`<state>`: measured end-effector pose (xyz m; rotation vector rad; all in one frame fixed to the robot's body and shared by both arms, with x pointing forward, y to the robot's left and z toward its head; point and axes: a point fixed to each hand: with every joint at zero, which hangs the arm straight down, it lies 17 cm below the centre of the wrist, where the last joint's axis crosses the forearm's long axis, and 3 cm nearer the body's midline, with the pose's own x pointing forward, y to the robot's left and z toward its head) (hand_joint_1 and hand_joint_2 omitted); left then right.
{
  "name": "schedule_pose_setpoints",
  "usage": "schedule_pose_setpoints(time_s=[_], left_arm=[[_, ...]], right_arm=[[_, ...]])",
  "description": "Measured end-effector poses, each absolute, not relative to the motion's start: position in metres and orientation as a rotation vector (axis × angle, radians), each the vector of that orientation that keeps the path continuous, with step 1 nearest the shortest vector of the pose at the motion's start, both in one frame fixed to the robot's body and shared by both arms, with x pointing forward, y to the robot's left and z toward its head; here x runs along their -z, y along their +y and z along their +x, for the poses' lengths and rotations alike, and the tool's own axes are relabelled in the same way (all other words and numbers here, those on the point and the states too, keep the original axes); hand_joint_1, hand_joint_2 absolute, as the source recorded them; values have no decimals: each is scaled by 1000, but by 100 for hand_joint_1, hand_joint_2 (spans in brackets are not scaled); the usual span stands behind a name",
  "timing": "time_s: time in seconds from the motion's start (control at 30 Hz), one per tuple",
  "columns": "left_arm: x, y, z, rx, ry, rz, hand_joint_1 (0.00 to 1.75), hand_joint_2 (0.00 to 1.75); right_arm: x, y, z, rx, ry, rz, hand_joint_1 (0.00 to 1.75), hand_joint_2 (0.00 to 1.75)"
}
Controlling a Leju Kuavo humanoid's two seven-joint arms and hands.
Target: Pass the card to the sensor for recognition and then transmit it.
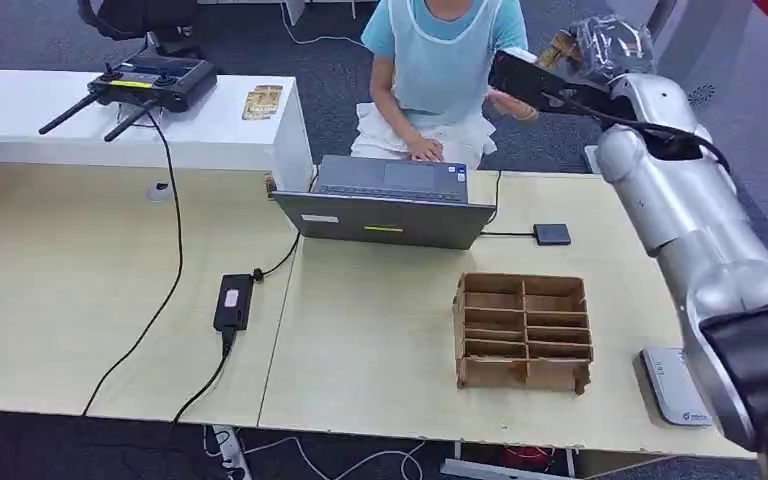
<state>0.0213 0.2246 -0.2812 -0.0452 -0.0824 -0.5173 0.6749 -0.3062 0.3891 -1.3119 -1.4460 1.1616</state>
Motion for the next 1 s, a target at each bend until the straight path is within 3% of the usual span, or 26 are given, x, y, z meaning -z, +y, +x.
schedule_pose_setpoints(time_s=[0.3,1.0], left_arm=[[281,225,21,536,-83,-46,0,0],[281,225,21,529,-86,-49,0,0]], right_arm=[[-368,-259,677,-1274,-1410,-1299,175,175],[-357,-246,678,-1328,-1378,-1299,175,175]])
